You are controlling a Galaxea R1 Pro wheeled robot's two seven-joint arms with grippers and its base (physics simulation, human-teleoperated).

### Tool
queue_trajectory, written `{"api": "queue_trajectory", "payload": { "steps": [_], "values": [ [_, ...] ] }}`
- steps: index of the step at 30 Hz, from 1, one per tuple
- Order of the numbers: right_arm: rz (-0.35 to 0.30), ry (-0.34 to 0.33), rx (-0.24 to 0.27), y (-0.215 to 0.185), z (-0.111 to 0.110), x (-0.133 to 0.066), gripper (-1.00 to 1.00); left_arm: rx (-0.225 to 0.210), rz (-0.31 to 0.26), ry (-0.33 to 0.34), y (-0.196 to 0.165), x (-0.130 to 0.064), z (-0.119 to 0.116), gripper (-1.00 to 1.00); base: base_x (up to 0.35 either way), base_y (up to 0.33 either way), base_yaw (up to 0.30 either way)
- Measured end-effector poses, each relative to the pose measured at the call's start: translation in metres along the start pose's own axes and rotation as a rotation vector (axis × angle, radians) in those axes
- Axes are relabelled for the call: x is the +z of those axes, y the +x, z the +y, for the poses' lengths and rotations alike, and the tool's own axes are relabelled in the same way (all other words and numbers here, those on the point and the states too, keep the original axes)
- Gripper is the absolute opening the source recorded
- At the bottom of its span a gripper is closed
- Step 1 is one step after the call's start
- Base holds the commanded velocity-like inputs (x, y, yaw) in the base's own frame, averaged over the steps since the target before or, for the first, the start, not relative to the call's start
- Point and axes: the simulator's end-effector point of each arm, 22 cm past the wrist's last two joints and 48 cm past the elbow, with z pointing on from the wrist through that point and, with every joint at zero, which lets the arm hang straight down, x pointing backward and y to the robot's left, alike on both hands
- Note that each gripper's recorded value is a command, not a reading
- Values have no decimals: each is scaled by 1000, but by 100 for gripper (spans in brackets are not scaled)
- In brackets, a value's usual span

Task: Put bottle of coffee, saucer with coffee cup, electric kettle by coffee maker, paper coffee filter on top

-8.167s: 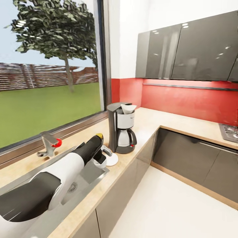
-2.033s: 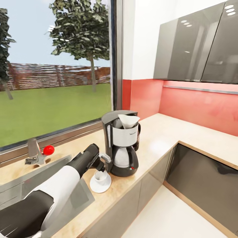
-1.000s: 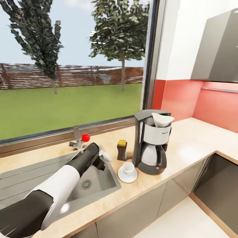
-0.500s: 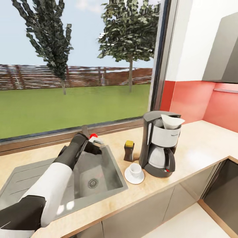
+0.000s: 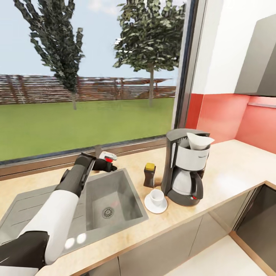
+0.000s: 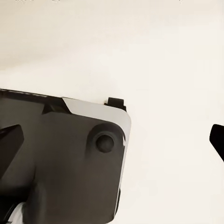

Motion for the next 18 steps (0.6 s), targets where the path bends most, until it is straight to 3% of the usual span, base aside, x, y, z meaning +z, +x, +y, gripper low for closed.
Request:
{"api": "queue_trajectory", "payload": {
  "steps": [4, 18],
  "values": [
    [1, -1, 0, 0, 0, 0, 100, 3, -47, -13, -10, -5, 5, 100, -67, -23, 0],
    [2, 2, 0, 1, -2, 0, 100, -1, -54, -9, -10, -4, 4, 100, -264, -150, 0]
  ]
}}
